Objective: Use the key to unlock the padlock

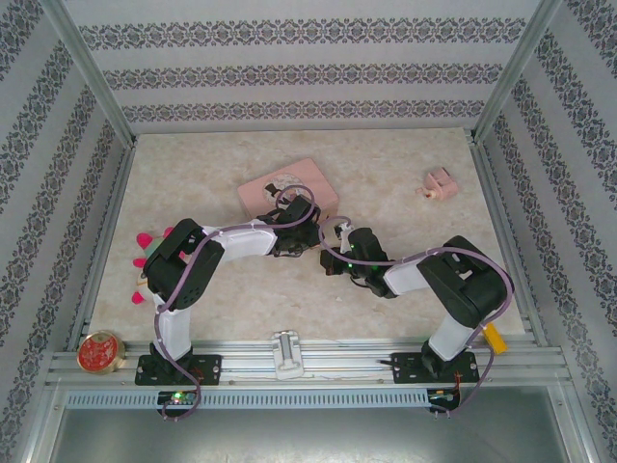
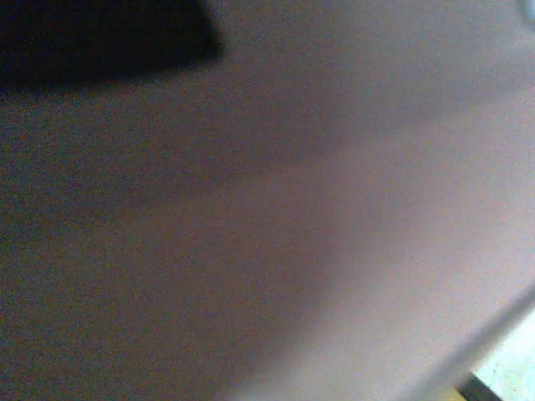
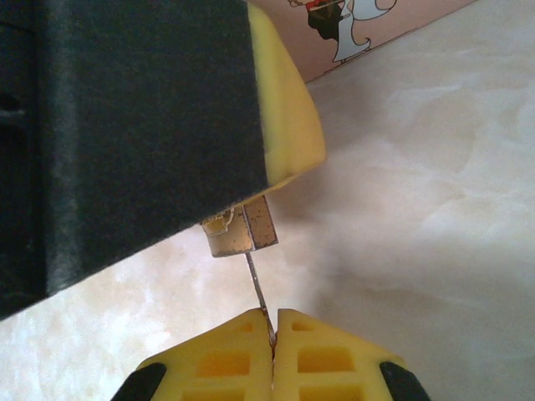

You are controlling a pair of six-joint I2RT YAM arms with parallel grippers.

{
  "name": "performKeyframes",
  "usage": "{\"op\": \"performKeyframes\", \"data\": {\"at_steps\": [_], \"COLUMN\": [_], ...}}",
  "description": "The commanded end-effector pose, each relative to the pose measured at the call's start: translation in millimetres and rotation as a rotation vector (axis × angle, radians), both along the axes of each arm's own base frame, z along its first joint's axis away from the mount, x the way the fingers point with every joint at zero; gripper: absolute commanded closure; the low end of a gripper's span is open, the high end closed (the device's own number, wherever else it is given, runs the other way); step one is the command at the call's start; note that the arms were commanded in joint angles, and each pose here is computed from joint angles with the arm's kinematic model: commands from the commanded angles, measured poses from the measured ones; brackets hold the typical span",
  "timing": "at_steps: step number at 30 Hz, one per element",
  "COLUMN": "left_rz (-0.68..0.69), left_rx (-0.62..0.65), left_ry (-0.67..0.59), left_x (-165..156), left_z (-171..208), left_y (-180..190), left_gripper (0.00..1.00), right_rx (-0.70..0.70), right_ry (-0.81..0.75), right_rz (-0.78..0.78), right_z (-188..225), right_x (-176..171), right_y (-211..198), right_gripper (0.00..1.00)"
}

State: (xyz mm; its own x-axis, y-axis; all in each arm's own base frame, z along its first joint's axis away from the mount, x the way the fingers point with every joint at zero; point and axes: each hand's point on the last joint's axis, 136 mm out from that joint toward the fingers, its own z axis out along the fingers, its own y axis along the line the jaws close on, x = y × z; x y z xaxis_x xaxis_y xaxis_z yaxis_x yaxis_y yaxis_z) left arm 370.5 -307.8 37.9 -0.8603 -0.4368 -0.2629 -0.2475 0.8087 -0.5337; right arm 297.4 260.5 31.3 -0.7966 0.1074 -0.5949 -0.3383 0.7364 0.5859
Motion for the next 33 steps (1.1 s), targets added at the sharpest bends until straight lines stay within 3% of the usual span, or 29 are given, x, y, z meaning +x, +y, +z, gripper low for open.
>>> {"op": "performKeyframes", "data": {"at_steps": [1, 33], "left_rz": [-0.014, -0.031], "left_rx": [-0.086, -0.103], "left_ry": [0.055, 0.079], "left_x": [-8.5, -14.4], "left_z": [-3.2, -10.3], "left_y": [-9.5, -12.1], "left_gripper": [0.79, 0.80], "right_rx": [0.063, 0.135], "right_ry": [-0.017, -0.022], "right_rz": [-0.007, -0.073], "right_z": [12.3, 31.5], "right_x": [11.3, 24.5], "right_y": [6.3, 1.5], "right_gripper": [1.00, 1.00]}}
